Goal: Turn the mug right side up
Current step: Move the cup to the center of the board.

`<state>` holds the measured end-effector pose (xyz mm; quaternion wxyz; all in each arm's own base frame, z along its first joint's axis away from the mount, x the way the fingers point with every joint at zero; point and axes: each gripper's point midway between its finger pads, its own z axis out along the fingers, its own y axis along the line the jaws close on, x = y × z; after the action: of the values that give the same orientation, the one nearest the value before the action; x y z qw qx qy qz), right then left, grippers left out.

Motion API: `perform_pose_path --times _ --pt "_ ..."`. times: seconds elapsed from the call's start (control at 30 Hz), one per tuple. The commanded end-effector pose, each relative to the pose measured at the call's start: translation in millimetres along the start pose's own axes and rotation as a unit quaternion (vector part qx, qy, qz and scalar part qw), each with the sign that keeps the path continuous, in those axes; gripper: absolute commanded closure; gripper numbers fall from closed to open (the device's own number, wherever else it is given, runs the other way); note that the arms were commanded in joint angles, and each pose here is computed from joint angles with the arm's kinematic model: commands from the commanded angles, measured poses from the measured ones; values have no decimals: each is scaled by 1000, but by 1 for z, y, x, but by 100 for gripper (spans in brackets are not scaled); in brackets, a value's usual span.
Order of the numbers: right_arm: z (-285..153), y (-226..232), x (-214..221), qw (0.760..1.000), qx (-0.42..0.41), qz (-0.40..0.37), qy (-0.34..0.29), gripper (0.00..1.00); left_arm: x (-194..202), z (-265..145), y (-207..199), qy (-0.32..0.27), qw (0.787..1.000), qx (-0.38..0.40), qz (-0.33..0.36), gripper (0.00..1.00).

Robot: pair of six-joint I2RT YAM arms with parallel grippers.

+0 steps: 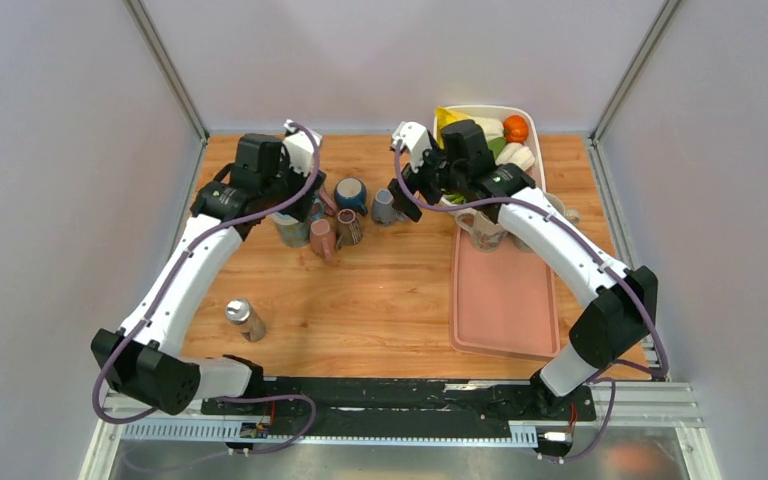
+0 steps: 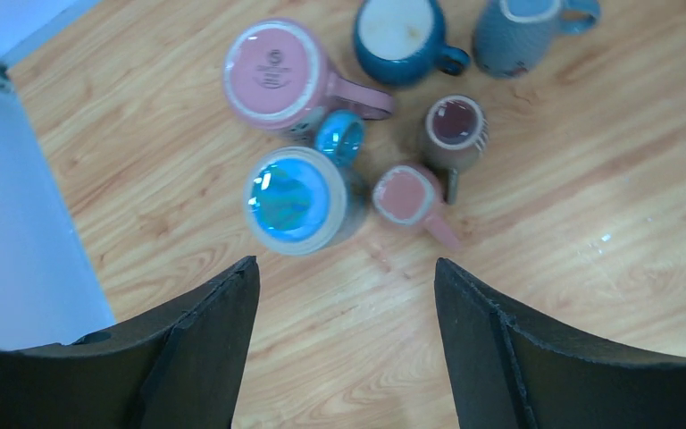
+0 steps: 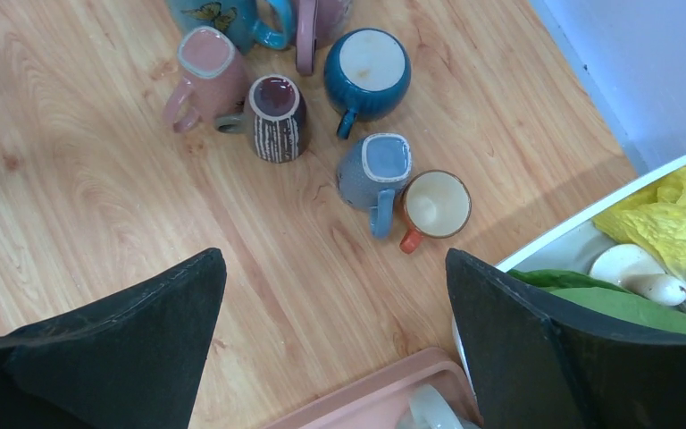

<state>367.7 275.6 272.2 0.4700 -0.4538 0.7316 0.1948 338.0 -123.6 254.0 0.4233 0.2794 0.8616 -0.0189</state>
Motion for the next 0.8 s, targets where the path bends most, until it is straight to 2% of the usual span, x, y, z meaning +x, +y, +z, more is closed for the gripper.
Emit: perform_pose_path --times 0.0,0.1,0.13,0.17,0.27,0.33,0.47,0.57,0.77 --pt "12 -25 -5 996 84 -22 15 0 -6 -3 25 -21 996 -34 -86 21" --pt "19 -32 22 986 129 -70 74 0 8 4 75 -12 972 -147 -182 21" --pt "18 -33 26 983 136 -87 84 0 11 0 96 -9 962 -179 -204 6" --pt "17 -30 25 983 132 -98 84 0 24 9 103 21 956 -189 -224 3" --pt "17 -16 17 989 93 -102 56 0 37 14 139 39 936 -197 -290 0" --pt "19 -6 13 993 72 -89 38 0 45 34 147 49 935 -166 -309 0" --pt "26 10 9 997 28 -68 22 0 56 65 148 84 948 -114 -284 1" --pt "30 9 7 996 22 -78 24 0 59 87 132 100 952 -48 -286 8" --pt "33 2 0 997 34 -69 23 0 54 119 114 98 942 29 -321 16"
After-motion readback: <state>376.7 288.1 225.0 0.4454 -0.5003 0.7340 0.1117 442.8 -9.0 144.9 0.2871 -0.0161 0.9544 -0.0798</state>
